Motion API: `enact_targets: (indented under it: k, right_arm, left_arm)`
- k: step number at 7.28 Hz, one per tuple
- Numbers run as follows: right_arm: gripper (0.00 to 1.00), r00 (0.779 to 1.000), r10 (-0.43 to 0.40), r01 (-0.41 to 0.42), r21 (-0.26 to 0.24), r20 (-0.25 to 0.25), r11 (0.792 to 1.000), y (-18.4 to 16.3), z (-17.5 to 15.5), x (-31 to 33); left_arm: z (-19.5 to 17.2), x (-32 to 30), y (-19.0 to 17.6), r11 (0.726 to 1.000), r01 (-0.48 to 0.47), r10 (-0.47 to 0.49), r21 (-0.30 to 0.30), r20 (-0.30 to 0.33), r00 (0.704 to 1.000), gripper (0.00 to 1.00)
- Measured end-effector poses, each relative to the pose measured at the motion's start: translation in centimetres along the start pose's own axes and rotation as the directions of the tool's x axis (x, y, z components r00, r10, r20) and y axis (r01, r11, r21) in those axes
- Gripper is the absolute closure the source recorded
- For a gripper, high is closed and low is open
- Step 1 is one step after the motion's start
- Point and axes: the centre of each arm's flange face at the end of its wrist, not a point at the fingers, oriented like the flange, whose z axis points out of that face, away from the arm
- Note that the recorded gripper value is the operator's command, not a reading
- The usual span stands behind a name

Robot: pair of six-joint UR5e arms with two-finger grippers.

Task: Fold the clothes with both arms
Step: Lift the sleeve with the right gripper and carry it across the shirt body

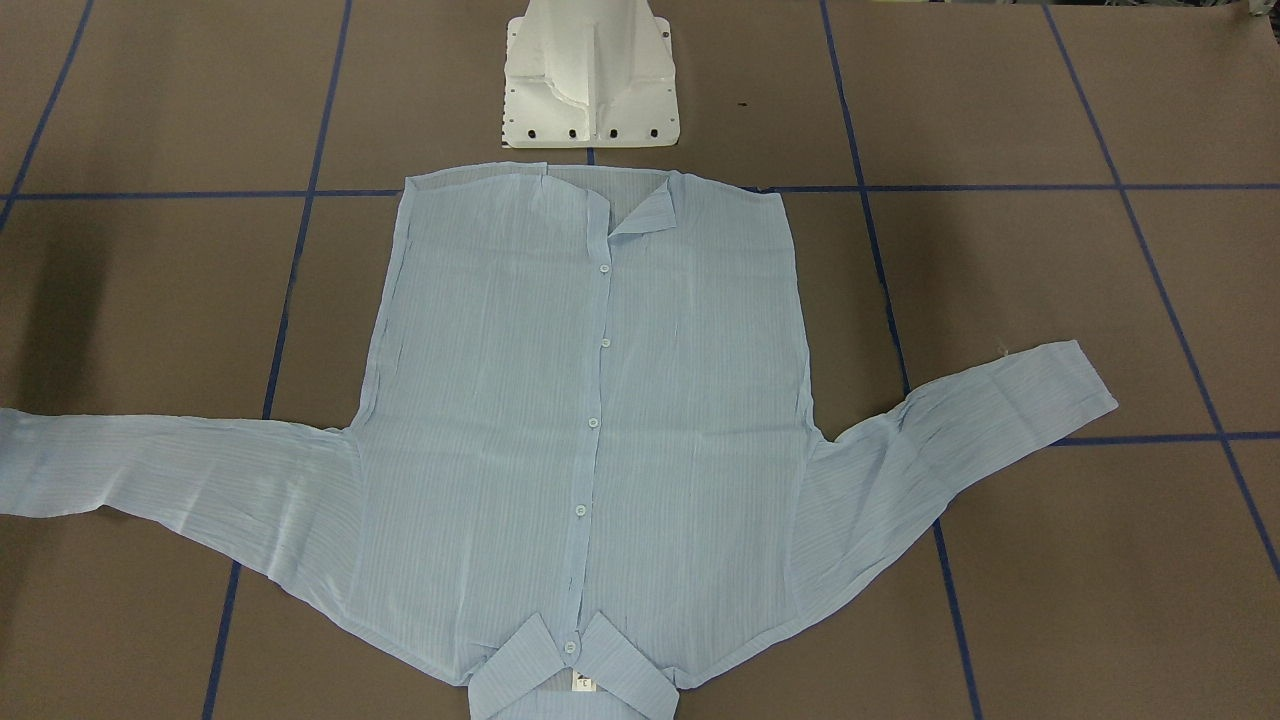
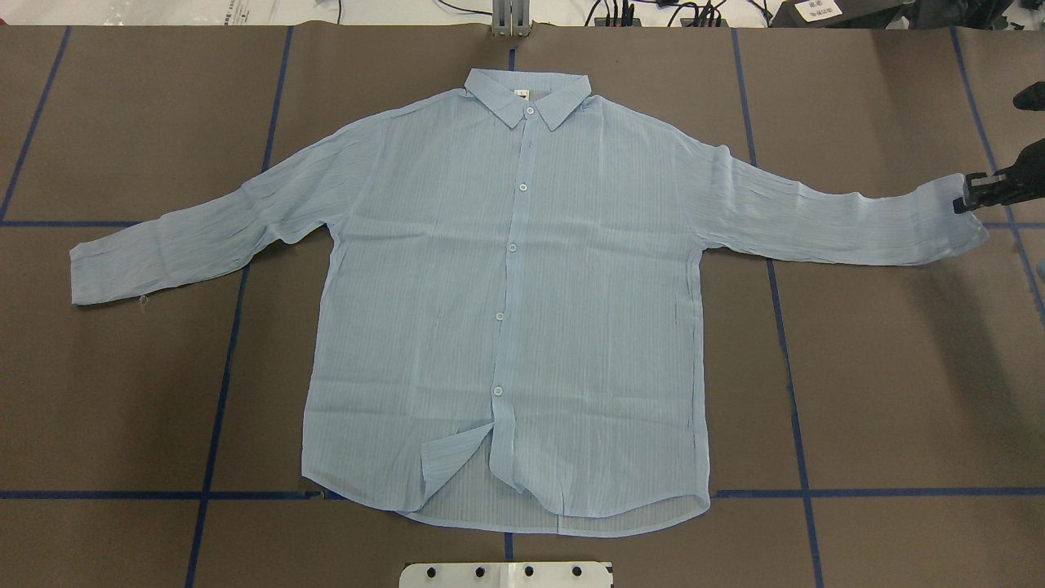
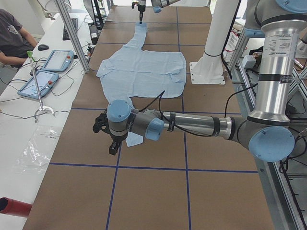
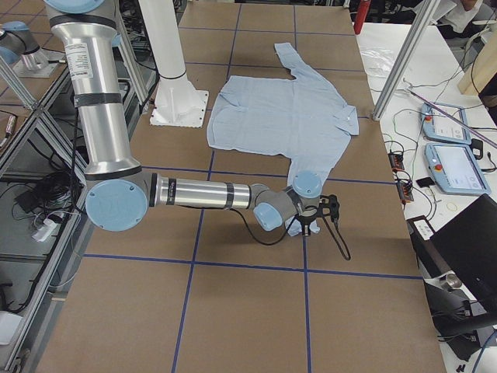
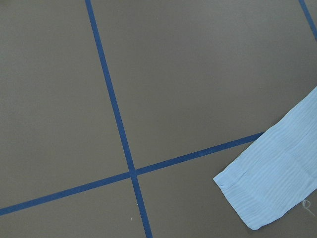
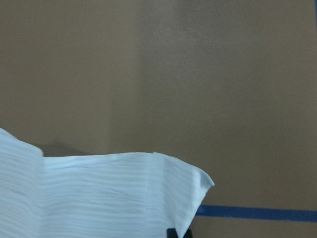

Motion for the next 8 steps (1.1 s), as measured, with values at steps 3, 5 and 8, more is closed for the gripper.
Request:
enact_targets:
  k: [3, 5, 8]
  right_arm:
    - [1.00, 0.980, 0.019, -0.035, 0.074, 0.196, 0.997, -6.0, -7.0, -13.2]
    - [1.00, 0.950, 0.072, -0.100, 0.079, 0.304, 0.992, -9.5, -9.8, -25.2]
    - [1.00, 0.930, 0.043, -0.094, 0.121, 0.366, 0.988, -9.7, -9.3, -42.8]
  left_arm:
    - [0.4, -0.4, 0.2, 1.000, 0.008, -0.008, -0.008, 0.000, 1.000, 0.01]
    - [1.0, -1.2, 0.5, 1.000, 0.003, -0.003, -0.003, 0.001, 1.000, 0.01]
    - [2.3, -2.8, 1.2, 1.000, -0.003, 0.003, 0.004, 0.003, 1.000, 0.01]
